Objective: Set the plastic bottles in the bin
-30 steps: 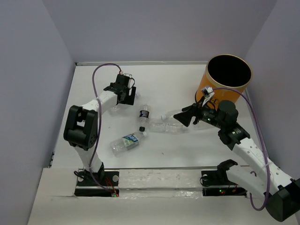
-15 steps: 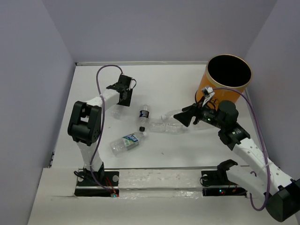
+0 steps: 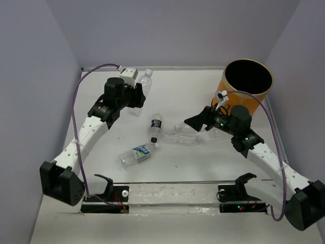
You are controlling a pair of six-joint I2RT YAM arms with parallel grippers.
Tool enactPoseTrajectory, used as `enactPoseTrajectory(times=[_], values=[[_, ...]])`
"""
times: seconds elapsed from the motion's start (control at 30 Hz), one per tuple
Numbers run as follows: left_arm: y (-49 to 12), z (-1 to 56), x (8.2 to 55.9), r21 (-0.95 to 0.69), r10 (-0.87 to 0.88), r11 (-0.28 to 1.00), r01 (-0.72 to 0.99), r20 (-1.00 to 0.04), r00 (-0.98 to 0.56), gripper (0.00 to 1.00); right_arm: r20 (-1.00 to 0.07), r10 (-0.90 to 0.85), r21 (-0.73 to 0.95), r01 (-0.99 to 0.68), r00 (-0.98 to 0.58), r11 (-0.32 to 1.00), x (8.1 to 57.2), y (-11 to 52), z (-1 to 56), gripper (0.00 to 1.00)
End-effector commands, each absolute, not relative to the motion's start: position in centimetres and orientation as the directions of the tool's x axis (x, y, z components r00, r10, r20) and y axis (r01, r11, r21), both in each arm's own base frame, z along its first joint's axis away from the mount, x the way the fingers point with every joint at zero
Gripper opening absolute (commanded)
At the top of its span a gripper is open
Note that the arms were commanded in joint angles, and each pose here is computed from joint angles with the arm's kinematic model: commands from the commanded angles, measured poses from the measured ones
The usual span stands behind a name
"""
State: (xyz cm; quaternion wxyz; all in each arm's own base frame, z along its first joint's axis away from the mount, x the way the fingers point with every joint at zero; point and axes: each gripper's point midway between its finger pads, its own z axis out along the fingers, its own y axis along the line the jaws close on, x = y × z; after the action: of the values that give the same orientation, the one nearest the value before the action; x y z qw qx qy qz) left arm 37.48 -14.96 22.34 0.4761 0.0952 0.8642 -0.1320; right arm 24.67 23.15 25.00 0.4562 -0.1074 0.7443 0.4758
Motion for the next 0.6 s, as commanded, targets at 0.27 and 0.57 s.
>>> enactPoseTrajectory(times=[0.27, 0.57], values=[[-24.3, 25.2, 27.5, -0.363, 0.002, 0.641, 0.676, -0.880, -0.475, 0.45, -0.767, 0.313, 0.642, -0.688, -0.561, 0.338, 28.0, 32.0, 30.4, 1.00], [-25.9, 25.6, 25.3, -0.362, 0.049, 0.540, 0.760, -0.888, -0.458, 0.45, -0.762, 0.308, 0.648, -0.676, -0.570, 0.350, 29.4, 33.9, 29.3, 1.00]])
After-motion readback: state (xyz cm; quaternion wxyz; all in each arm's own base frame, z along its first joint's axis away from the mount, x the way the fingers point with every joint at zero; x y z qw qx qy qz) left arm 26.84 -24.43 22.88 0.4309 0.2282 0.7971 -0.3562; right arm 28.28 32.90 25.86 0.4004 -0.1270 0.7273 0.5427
